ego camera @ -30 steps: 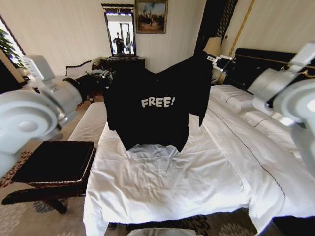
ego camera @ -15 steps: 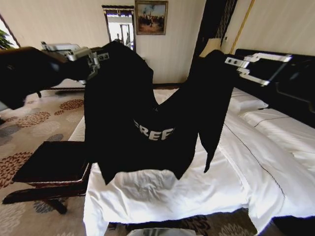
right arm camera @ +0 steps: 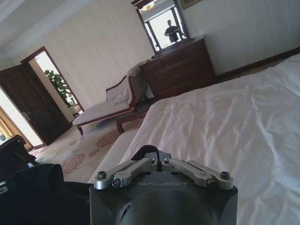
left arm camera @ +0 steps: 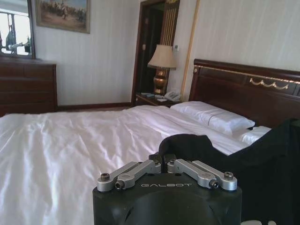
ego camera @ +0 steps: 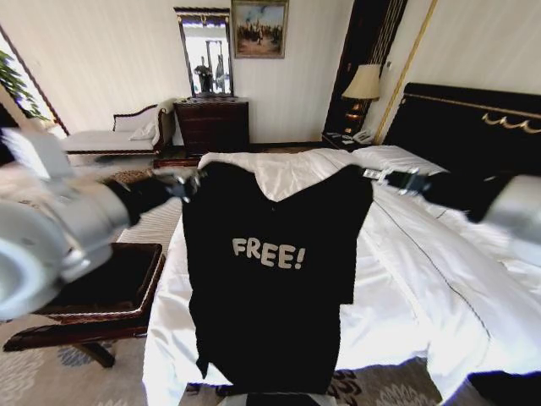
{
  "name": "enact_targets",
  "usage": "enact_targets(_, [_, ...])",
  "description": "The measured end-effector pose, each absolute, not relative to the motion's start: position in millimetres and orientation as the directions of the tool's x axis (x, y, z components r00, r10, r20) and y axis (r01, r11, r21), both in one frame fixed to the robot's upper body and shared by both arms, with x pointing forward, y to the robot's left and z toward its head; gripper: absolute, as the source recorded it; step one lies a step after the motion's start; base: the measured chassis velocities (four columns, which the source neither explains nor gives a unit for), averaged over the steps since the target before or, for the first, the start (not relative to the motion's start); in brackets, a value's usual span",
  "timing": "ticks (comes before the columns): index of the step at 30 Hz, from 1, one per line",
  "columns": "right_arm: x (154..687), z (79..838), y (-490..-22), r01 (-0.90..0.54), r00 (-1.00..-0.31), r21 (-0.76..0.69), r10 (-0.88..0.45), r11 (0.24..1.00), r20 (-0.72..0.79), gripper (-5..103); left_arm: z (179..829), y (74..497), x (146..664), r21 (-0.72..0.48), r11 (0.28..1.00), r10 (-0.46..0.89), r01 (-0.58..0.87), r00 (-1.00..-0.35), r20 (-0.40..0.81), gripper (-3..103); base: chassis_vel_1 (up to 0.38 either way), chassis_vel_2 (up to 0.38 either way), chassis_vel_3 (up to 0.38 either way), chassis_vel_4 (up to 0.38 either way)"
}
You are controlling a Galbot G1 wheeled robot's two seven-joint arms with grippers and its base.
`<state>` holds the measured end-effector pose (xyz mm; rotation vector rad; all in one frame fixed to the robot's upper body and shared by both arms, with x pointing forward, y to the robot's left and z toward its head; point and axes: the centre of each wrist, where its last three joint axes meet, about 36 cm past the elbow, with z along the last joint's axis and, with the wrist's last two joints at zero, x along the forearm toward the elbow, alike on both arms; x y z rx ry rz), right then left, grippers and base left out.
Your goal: Fold the clothes on the bed and place them into the basket.
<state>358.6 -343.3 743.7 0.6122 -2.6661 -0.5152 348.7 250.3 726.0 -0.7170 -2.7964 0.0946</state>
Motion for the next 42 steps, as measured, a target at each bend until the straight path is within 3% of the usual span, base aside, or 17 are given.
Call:
enact_targets(11, [456.3, 613.9, -347.6, -0.195, -0.851, 0.459, -0.383, 0.866, 0.36, 0, 611.4, 221.0, 453.4, -0.19, 0.922, 0.384, 0.337, -0.853, 0.353, 0, 0.0, 0.0, 0.0, 0.0])
enact_targets(21, [497.8, 533.9, -318.4, -0.16, -0.829, 0.442, -0.363, 0.883, 0.426, 0, 513.1, 194.2, 478.6, -0.195, 0.94, 0.339, 0.279, -0.821, 0.459, 0, 0.0, 0.0, 0.0, 0.0])
enact_targets(24, [530.7, 501.0, -304.3, -0.15, -0.817, 0.38, -0.331, 0.913, 0.472, 0, 483.1, 187.8, 496.3, -0.204, 0.954, 0.294, 0.221, -0.827, 0.479, 0, 0.0, 0.0, 0.0, 0.0])
enact_targets(32, [586.0, 465.6, -287.3, -0.087, -0.837, 0.309, -0.238, 0.947, 0.493, 0, 464.9, 194.3, 544.9, -0.214, 0.971, 0.201, 0.109, -0.857, 0.474, 0, 0.0, 0.0, 0.0, 0.0])
enact_targets(42, [647.8, 451.7, -230.2, -0.112, -0.839, 0.262, -0.233, 0.959, 0.491, 0, 452.5, 195.4, 592.3, -0.201, 0.979, 0.132, 0.039, -0.871, 0.474, 0, 0.0, 0.0, 0.0, 0.0])
